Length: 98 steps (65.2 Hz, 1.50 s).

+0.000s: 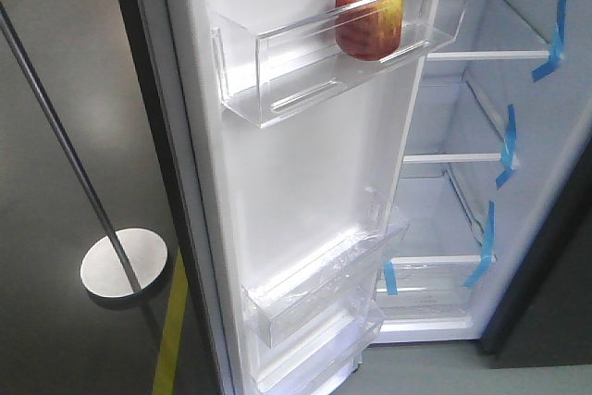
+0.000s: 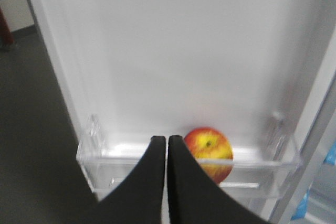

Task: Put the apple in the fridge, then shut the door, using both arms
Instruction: 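Withdraw the right gripper up and back from the door bin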

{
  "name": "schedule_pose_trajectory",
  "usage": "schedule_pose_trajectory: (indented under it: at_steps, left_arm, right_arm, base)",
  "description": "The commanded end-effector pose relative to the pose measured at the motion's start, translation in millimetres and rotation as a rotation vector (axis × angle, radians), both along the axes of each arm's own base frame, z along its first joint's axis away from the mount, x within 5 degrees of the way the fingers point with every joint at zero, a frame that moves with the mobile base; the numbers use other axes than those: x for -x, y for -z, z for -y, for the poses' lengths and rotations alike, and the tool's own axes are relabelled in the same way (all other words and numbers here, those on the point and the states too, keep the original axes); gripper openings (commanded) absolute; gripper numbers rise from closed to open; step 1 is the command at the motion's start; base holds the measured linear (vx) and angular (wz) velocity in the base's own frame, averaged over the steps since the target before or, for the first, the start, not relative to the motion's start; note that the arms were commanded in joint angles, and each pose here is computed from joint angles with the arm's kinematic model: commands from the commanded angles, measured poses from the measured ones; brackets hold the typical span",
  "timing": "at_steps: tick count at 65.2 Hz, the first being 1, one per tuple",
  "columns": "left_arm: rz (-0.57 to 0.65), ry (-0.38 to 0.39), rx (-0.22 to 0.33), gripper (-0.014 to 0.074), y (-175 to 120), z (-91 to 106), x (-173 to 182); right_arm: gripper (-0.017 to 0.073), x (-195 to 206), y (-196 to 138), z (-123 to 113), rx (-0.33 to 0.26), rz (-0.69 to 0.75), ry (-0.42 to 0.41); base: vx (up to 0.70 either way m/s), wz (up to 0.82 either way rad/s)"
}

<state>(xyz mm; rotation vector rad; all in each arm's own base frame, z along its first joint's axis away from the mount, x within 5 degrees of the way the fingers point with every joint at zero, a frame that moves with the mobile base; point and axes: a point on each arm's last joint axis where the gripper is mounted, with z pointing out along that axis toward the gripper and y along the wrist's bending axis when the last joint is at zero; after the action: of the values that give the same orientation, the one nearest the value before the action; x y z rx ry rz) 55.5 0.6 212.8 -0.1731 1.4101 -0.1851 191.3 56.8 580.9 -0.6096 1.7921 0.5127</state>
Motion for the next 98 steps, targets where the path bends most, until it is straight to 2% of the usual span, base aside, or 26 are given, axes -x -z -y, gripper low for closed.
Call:
schedule_pose_trajectory:
  at_steps: [1, 11, 15, 20, 21, 28, 32, 34, 37, 43, 50, 60, 65, 69, 78, 88, 92, 98]
  left_arm:
    - [0.143, 0.017, 0.124, -0.0006, -18, -1.2, 5]
    - [0.157, 0.021, 0.231, -0.0006, -19, -3.1, 5]
    - [0.162, 0.027, 0.308, -0.0006, -19, -4.2, 6]
    - [0.166, 0.051, 0.508, -0.0006, -18, -6.1, 6]
    - [0.167, 0.059, 0.566, -0.0006, -18, -6.6, 6]
    - [0.173, 0.095, 0.836, -0.0006, -17, -8.8, 5]
    - [0.177, 0.113, 0.966, -0.0006, -16, -9.7, 5]
    - [0.178, 0.119, 1.013, -0.0006, -16, -10.0, 5]
    - [0.18, 0.125, 1.067, -0.0006, -16, -10.5, 5]
    - [0.189, 0.13, 1.121, -0.0006, -16, -11.4, 5]
    - [0.195, 0.15, 1.21, -0.0006, -17, -11.6, 6]
    - [0.225, 0.225, 1.362, -0.0006, -32, -10.4, 9]
    - [0.272, 0.278, 1.362, -0.0006, -55, -9.7, 16]
    - [0.324, 0.327, 1.327, -0.0006, -80, -8.8, 26]
    - [0.396, 0.37, 1.141, -0.0006, -128, -5.2, 43]
    - [0.349, 0.327, 0.917, -0.0002, -174, -0.7, 34]
    - [0.323, 0.31, 0.857, 0.0003, -186, 0.2, 22]
    - [0.28, 0.302, 0.807, 0.0016, -197, 2.6, -5]
  right_arm:
    - [-0.0003, 19, 12, 0, -0.03, 0.048, 0.005]
    - [-0.0003, 54, 50, 6, -0.042, 0.068, 0.084]
    - [-0.0003, 72, 70, 7, -0.056, 0.07, 0.114]
    - [-0.0003, 93, 97, 11, -0.045, 0.081, 0.16]
    - [-0.0003, 97, 102, 12, -0.04, 0.084, 0.168]
    - [-0.0003, 122, 137, 17, -0.029, 0.09, 0.229]
    - [-0.0003, 137, 157, 20, -0.034, 0.091, 0.268]
    - [-0.0003, 142, 165, 21, -0.042, 0.087, 0.286]
    - [-0.0003, 150, 177, 23, -0.057, 0.084, 0.318]
    - [-0.0003, 166, 198, 28, -0.084, 0.088, 0.383]
    - [-0.0003, 177, 218, 34, -0.119, 0.094, 0.459]
    - [-0.0003, 186, 234, 35, -0.168, 0.094, 0.478]
    - [-0.0003, 186, 234, 35, -0.171, 0.104, 0.479]
    - [-0.0003, 186, 231, 36, -0.183, 0.132, 0.485]
    - [-0.0003, 185, 225, 38, -0.211, 0.193, 0.5]
    - [0.0, 185, 225, 38, -0.212, 0.193, 0.5]
    - [0.0002, 185, 225, 37, -0.209, 0.192, 0.499]
    - [0.0006, 185, 226, 37, -0.187, 0.192, 0.494]
  base:
    - [0.0, 0.0]
    - [0.0, 0.0]
    - [0.0, 0.0]
    - [0.0, 0.0]
    - [0.0, 0.0]
    - [0.0, 0.0]
    - [0.0, 0.0]
    - [0.0, 0.0]
    - [0.0, 0.0]
    - [0.0, 0.0]
    - [0.0, 0.0]
    - [0.0, 0.0]
    - [0.0, 0.0]
    - [0.0, 0.0]
    - [0.0, 0.0]
    - [0.0, 0.0]
    - [0.0, 0.0]
    - [0.0, 0.0]
